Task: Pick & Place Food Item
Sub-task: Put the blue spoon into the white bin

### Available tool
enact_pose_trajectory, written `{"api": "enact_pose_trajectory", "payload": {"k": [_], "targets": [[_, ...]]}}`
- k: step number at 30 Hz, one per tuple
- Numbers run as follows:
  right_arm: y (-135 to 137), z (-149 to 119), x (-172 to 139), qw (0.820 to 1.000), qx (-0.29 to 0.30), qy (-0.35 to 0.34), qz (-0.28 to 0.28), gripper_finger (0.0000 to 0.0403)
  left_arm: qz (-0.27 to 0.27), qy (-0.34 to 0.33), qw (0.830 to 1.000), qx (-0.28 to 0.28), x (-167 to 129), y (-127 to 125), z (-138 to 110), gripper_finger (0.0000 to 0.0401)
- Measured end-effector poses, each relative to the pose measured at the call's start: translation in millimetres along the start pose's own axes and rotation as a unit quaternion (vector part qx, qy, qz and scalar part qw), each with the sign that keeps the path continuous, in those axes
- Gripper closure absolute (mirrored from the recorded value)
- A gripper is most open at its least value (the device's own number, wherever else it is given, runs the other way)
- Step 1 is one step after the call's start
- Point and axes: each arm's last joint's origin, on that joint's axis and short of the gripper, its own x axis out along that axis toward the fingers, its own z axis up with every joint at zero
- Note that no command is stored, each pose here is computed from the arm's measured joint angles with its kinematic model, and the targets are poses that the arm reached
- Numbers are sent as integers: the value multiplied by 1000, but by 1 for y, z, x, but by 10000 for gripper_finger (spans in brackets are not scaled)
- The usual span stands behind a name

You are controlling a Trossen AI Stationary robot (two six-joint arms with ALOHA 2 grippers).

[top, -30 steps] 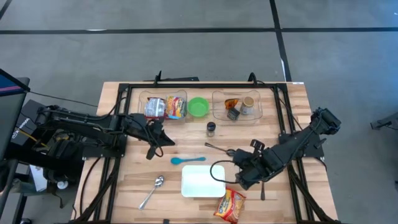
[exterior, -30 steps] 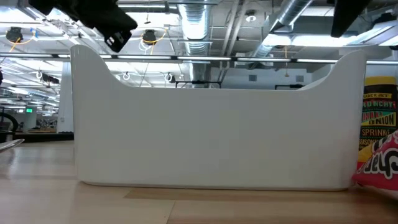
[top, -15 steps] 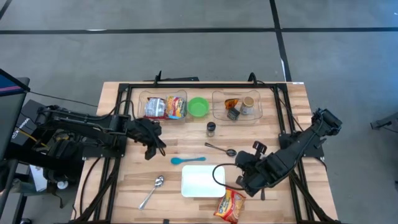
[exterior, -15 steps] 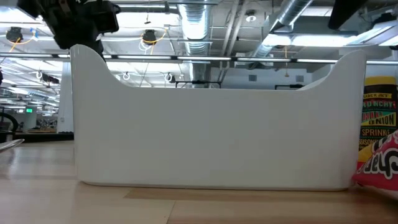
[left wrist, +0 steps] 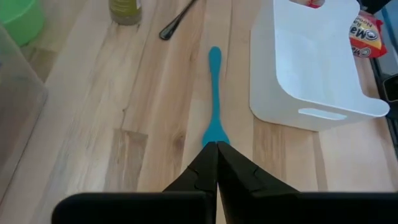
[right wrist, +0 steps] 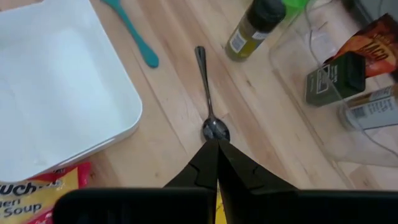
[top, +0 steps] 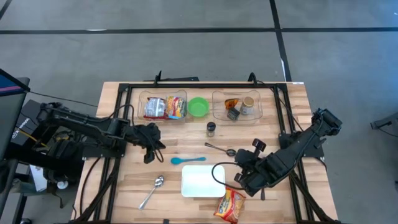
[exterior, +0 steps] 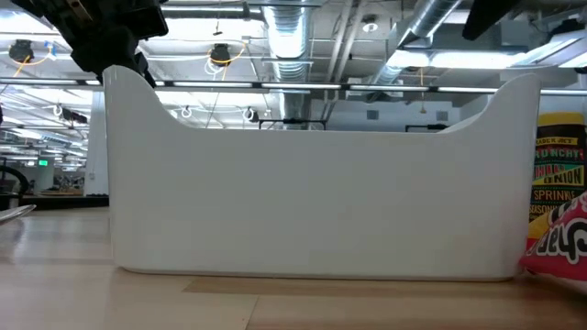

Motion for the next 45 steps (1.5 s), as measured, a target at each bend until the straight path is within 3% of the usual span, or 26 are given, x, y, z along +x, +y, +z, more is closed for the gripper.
{"api": "enact_pose_trajectory", "payload": {"k": [7,28,38,45], "targets": [[0,1,0,1000,0,-11,-6,400,0,1,1000,9,10,-7,0,401],[0,0,1,1000,-2,-10,-7,400,37,102,994,22,69,-10,-15,400],[0,0,1,1000,-4,-11,-6,400,25,111,990,80,75,-10,-17,340],[0,0,1,1000,-4,-11,-6,400,36,101,993,-47,75,-11,-15,299]]}}
